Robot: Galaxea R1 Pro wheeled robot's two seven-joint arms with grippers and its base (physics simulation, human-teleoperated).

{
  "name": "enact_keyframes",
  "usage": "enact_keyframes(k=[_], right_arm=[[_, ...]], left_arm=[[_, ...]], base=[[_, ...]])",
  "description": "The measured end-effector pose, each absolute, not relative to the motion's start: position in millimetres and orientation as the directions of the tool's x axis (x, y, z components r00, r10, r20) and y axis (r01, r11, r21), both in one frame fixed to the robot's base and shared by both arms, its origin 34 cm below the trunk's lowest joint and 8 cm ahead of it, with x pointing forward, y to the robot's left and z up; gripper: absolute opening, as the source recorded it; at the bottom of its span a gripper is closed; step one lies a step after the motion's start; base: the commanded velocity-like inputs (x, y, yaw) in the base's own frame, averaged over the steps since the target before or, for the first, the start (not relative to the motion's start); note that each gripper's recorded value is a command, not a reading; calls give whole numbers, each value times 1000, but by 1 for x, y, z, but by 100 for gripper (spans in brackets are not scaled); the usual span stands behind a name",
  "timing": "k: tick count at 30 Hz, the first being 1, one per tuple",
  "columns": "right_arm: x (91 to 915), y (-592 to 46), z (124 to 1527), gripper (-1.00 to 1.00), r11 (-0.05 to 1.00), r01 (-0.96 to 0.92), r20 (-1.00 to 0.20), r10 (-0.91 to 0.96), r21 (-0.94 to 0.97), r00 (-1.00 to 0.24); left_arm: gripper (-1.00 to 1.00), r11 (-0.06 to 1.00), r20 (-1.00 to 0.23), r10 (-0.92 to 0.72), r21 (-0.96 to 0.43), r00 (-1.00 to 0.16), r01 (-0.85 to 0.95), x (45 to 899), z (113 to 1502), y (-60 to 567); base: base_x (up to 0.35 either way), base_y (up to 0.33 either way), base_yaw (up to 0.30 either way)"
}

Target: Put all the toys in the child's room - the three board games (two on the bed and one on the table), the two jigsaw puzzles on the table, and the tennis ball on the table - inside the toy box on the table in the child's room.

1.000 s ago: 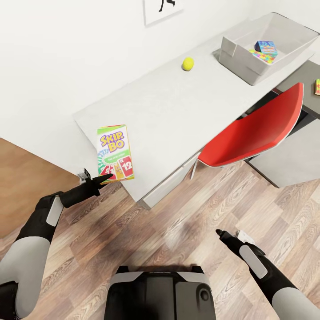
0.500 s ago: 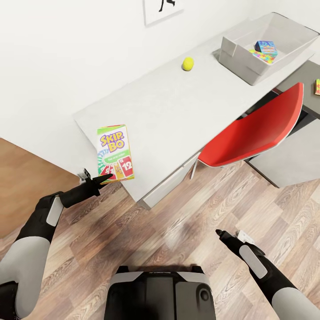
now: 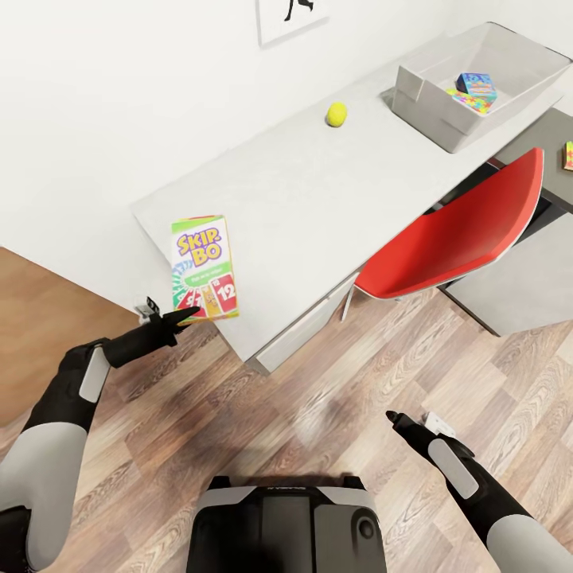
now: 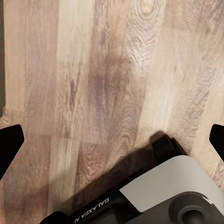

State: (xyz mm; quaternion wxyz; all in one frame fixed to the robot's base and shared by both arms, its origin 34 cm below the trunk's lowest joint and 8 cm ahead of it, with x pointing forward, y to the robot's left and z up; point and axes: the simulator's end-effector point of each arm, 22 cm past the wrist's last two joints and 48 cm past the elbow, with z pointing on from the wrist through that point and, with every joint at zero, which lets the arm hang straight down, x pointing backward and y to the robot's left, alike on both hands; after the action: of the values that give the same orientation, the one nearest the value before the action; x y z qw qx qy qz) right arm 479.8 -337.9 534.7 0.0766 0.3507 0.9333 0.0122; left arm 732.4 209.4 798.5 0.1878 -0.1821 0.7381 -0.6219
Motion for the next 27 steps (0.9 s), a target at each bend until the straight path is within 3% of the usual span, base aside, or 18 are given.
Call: enact_keyframes(k=[27], right_arm=[[484, -334, 536, 100, 756, 649, -139, 655, 87, -743]], left_arm=[[-100, 157, -43, -488, -987, -872, -39, 731, 806, 210]], base=[[0, 0, 0]])
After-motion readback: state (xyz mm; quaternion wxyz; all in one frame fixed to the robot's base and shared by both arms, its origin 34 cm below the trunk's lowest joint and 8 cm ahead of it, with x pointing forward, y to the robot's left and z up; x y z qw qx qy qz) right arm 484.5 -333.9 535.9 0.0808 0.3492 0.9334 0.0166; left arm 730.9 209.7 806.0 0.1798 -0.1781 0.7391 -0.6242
